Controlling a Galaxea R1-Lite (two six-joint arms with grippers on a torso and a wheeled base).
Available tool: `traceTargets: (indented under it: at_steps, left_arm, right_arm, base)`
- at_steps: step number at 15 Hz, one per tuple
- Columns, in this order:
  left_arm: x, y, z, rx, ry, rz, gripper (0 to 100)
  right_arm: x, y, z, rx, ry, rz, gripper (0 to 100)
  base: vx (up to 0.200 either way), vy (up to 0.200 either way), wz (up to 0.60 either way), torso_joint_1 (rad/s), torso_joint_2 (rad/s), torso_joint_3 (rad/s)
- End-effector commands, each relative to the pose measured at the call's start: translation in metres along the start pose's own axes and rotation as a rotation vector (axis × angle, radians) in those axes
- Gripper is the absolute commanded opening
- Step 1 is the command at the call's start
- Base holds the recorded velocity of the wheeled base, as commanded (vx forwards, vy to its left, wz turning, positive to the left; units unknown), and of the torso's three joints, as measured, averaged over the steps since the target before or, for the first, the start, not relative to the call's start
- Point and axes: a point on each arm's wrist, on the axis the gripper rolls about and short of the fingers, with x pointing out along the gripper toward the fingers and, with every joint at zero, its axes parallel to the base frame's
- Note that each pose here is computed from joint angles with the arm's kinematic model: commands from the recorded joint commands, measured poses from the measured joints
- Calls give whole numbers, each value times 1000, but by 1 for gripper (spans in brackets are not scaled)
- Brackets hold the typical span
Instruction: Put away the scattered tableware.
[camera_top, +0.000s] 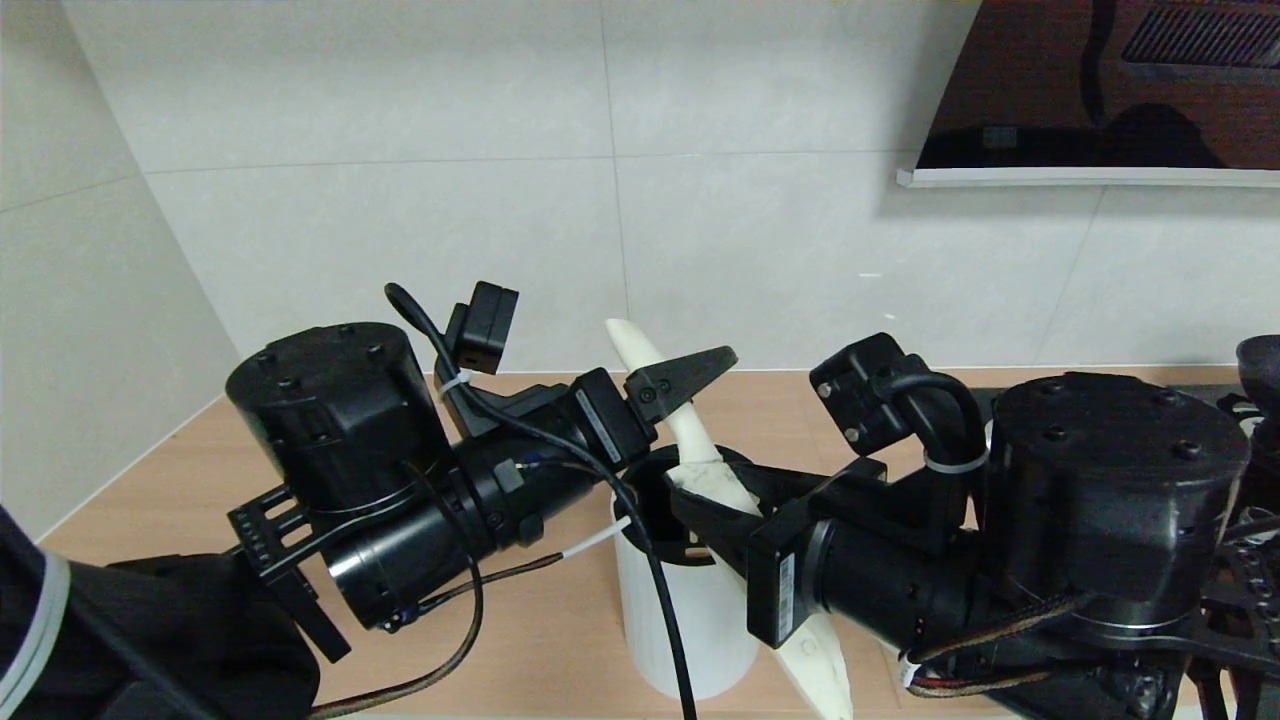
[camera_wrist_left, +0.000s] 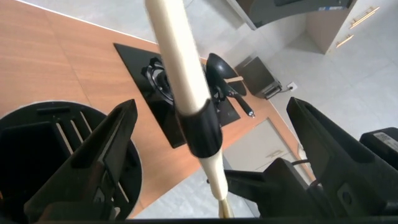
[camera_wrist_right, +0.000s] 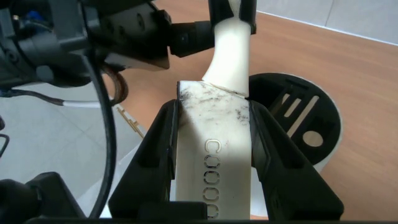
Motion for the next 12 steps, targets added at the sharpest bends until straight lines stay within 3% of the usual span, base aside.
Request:
traceTargets:
  at_steps: [1,3,4,12]
  left_arm:
    - [0,0,0,-1,1,1,100]
    - [0,0,0,-1,1,1,100]
    - [0,0,-1,-1,4,2,0]
    - [0,0,-1,-1,7,0,0]
  right_arm:
    - [0,0,-1,-1,3,1,0]
    - [0,0,-1,-1,3,1,0]
    - [0,1,-1,-2,5,4,0]
    - [-1,0,0,-2,-3,-13,0]
  base:
    - [0,0,0,0,0,0]
    - [0,0,0,0,0,0]
    - [0,0,0,0,0,0]
    - [0,0,0,0,0,0]
